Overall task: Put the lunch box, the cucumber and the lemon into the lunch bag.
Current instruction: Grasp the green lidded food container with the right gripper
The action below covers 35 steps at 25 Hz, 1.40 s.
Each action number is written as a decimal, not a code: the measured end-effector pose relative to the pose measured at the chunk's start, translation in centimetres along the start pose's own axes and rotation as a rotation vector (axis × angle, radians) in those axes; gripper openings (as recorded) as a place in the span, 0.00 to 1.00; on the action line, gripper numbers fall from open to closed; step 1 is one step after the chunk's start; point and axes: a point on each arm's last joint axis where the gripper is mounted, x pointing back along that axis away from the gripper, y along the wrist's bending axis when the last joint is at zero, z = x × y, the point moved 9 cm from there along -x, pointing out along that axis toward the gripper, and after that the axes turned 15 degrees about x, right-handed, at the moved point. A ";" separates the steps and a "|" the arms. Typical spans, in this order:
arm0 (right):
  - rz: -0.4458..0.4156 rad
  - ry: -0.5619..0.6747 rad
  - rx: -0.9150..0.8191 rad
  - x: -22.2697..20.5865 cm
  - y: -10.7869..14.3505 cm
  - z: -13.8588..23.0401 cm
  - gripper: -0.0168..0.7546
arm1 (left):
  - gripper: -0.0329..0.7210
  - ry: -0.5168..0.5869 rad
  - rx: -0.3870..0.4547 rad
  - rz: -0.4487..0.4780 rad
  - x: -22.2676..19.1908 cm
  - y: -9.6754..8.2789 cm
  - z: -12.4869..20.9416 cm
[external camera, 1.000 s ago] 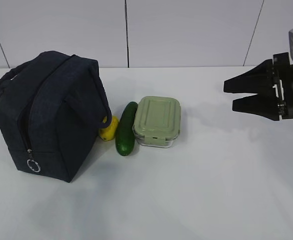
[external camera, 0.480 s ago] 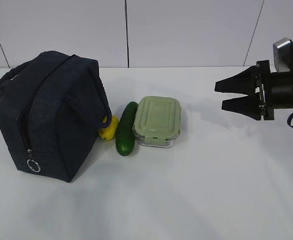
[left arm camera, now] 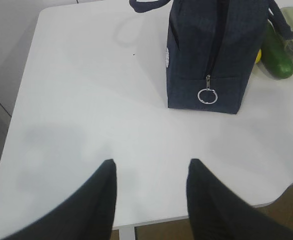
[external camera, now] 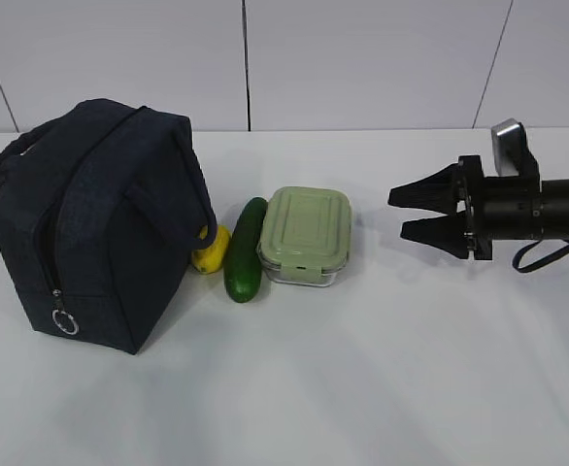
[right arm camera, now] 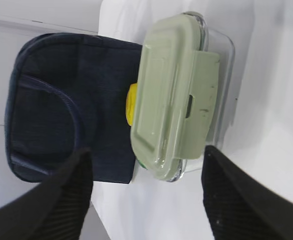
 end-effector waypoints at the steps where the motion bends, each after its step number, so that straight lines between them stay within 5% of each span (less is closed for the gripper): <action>1: -0.003 0.005 0.003 -0.4 -0.3 0.0 0.68 | 0.48 0.000 0.000 0.000 0.0 0.0 0.0; 5: -0.017 0.010 0.025 -1.7 -0.8 -0.6 0.69 | 0.48 0.000 0.000 0.000 0.0 0.0 0.0; 13: -0.023 0.012 0.017 -2.8 -2.1 -1.2 0.85 | 0.48 0.000 0.000 0.000 0.0 0.0 0.0; 28: -0.058 0.045 0.008 -5.7 -1.9 -0.2 0.83 | 0.48 0.000 0.000 0.000 0.0 0.0 0.0; 35: -0.051 0.051 -0.039 -6.6 -4.2 0.6 0.83 | 0.48 0.000 0.000 0.000 0.0 0.0 0.0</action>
